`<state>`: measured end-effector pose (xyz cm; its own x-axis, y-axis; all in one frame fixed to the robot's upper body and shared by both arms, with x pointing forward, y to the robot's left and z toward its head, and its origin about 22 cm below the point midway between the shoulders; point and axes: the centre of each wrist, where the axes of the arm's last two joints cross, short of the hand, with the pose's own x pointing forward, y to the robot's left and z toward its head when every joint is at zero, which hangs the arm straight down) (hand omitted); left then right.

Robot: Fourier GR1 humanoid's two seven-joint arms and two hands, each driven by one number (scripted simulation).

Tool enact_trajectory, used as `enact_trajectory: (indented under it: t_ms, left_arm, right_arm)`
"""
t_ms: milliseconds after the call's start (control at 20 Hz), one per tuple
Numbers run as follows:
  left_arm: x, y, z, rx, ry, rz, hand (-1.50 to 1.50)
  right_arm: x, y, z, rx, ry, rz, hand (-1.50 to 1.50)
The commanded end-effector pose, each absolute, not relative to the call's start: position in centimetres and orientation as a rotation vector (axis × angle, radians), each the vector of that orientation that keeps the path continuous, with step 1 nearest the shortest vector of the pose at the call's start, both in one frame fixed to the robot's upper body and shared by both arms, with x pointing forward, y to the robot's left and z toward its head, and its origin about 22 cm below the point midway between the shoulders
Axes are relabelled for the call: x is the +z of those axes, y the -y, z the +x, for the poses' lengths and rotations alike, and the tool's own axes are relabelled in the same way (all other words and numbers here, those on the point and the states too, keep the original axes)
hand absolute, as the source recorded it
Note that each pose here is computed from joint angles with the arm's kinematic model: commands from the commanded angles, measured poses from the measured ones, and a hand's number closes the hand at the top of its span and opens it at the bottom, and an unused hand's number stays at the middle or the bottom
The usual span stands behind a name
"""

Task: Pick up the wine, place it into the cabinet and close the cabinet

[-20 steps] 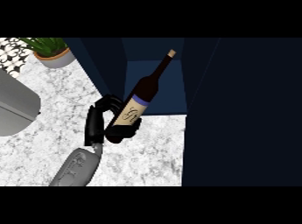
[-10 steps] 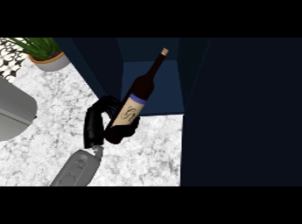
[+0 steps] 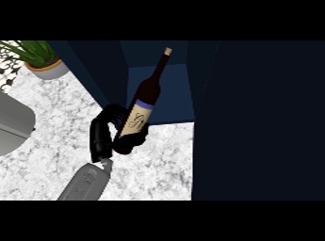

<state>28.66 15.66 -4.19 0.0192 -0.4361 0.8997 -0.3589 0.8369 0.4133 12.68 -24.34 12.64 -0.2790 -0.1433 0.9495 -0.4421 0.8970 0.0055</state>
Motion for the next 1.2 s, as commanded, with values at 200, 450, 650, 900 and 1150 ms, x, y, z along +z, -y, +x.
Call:
enact_trajectory:
  t_ms: [200, 450, 650, 900, 1150]
  left_arm:
    - [-2.1, -12.7, 33.3, -0.107, 1.524, 0.537, 1.50]
    - [-1.0, -12.8, 33.8, 0.002, 1.525, 0.526, 1.50]
    - [-1.2, -13.3, 34.3, -0.126, 1.610, 0.655, 1.50]
    - [-1.6, -13.4, 34.0, -0.222, 1.662, 0.743, 1.50]
    - [-1.6, -13.5, 34.0, -0.278, 1.665, 0.773, 1.50]
  right_arm:
    - [13.0, 24.2, 12.2, 0.284, 1.858, 0.514, -1.50]
    - [13.3, 24.4, 12.1, 0.314, 1.866, 0.497, -1.50]
    - [13.0, 24.6, 12.6, 0.297, 1.861, 0.508, -1.50]
    - [13.1, 23.8, 12.5, 0.330, 1.864, 0.548, -1.50]
    - [12.8, 24.1, 12.9, 0.318, 1.874, 0.549, -1.50]
